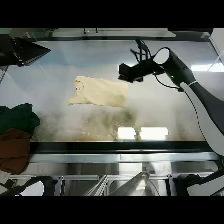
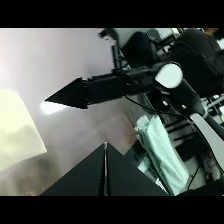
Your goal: Fold the shirts.
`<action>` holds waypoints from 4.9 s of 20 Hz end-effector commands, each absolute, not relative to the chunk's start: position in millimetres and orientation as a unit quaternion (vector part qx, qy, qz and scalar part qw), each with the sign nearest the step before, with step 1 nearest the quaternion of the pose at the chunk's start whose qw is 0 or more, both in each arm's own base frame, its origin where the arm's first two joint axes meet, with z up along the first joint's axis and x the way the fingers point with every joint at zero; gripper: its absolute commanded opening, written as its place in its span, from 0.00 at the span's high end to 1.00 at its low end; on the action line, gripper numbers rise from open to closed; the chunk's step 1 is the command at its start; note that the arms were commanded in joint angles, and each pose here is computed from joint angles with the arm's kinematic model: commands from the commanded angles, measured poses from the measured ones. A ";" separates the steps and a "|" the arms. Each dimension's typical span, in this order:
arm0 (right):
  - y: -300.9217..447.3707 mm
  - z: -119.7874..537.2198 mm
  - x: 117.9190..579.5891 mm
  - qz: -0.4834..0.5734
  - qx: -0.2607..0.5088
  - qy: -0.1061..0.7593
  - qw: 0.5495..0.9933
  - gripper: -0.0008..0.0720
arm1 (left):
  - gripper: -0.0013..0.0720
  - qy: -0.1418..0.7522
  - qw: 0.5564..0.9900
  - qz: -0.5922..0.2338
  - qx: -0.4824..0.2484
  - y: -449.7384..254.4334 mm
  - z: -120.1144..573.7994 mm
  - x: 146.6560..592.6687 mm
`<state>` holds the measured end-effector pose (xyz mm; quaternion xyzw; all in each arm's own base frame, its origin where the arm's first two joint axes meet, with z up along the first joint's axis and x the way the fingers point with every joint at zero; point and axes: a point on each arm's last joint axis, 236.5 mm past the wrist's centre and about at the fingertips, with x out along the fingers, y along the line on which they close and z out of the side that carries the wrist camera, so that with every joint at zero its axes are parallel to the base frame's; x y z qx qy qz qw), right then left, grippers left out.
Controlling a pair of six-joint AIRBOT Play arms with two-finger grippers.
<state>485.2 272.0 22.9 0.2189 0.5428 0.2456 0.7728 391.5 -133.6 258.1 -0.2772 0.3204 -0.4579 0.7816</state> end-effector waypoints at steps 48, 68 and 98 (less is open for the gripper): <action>-263.4 187.9 169.8 -0.372 0.441 0.399 0.713 0.95 | 0.96 0.353 0.695 -0.598 -0.189 -215.2 252.1 321.9; -251.9 84.4 -26.3 -0.603 0.366 0.583 0.403 0.02 | 0.96 0.353 0.678 -0.623 -0.166 -231.9 250.3 307.2; 139.7 51.0 223.3 0.173 0.188 0.572 0.779 0.95 | 0.97 0.480 0.727 -0.402 -0.282 -213.5 84.5 188.5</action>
